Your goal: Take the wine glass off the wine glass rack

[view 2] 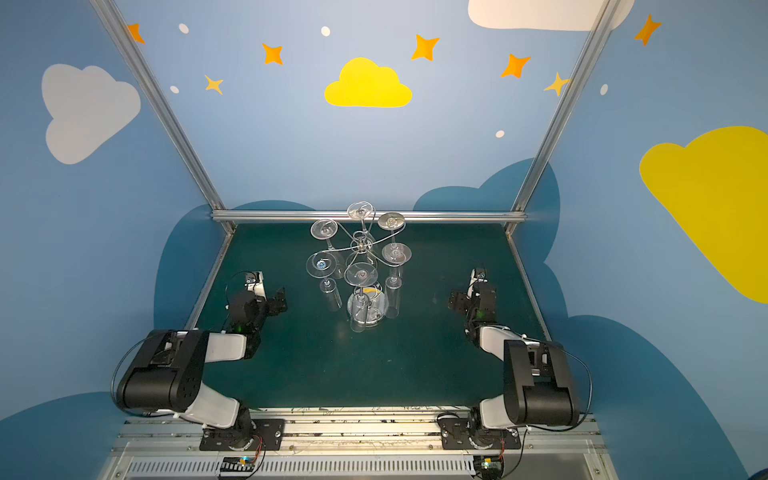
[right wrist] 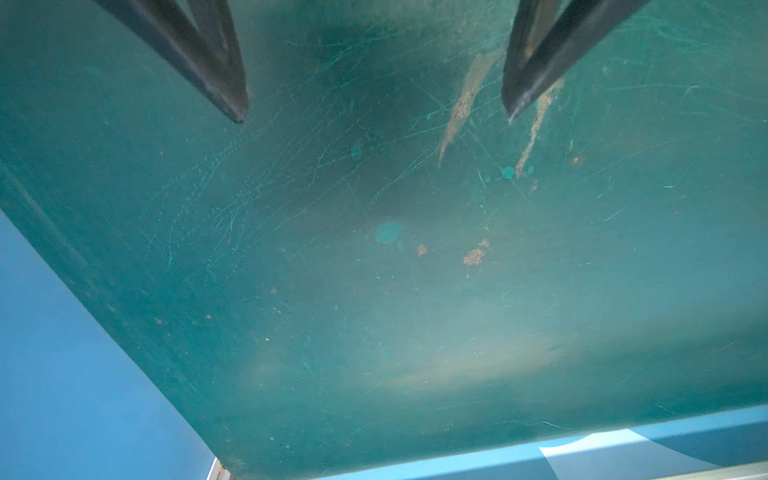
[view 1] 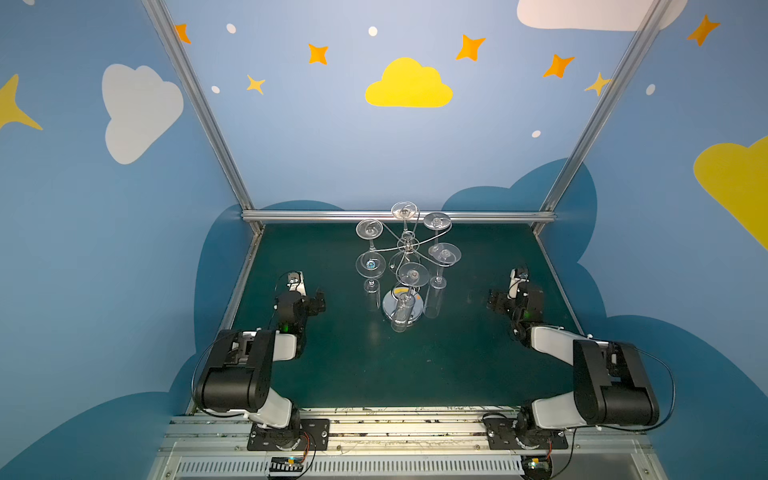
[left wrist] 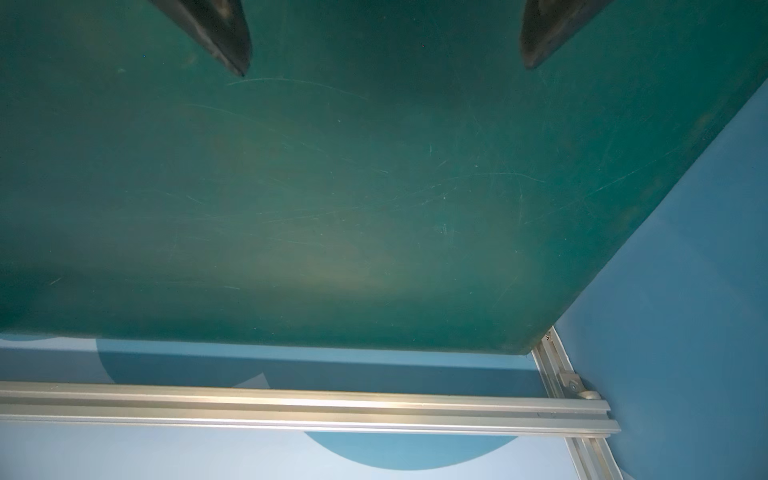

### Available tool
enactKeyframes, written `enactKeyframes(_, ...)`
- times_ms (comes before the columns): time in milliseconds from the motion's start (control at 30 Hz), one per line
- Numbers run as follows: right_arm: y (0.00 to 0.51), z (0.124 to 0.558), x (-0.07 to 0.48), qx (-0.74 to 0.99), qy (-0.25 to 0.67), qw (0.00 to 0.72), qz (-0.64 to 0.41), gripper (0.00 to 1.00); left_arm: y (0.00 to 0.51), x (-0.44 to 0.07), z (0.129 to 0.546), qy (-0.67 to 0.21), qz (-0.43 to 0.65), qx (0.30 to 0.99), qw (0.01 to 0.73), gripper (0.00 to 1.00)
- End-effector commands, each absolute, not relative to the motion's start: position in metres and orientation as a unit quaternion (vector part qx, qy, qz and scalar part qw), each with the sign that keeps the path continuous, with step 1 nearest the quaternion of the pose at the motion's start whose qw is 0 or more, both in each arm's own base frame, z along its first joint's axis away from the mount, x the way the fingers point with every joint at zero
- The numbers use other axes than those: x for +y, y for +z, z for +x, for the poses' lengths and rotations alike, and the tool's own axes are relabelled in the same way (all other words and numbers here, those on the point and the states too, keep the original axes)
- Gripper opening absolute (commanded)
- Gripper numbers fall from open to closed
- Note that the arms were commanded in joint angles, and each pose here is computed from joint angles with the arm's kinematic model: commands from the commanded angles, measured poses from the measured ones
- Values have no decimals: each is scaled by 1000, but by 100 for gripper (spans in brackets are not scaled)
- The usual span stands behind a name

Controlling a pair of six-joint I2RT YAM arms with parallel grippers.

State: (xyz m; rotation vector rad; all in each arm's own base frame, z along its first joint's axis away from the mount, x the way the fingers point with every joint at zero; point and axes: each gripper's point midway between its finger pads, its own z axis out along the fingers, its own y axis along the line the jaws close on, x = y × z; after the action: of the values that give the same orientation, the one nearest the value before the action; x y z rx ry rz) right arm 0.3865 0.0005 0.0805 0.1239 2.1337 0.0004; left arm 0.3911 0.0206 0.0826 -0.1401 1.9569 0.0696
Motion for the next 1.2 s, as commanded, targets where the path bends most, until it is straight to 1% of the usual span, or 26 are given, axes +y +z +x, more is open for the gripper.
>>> enactKeyframes(0,84,390,1,873,0,485,53,93,85,20,391,30,-59,828,557,99)
enactKeyframes(800,86,390,1,872,8,486,52,93,86,21,391,30,-58,826,561,99)
enactKeyframes(900,85,390,1,872,5,486,52,93,101,20,390,29,-59,823,564,99)
enactKeyframes(967,89,391,0,872,2,486,55,93,109,22,389,32,-67,834,548,99)
enactKeyframes(1067,109,388,2,876,-5,480,52,93,144,21,384,20,-83,832,548,99)
enactKeyframes(1167,143,376,5,880,10,471,63,93,190,12,373,-16,-88,819,567,99)
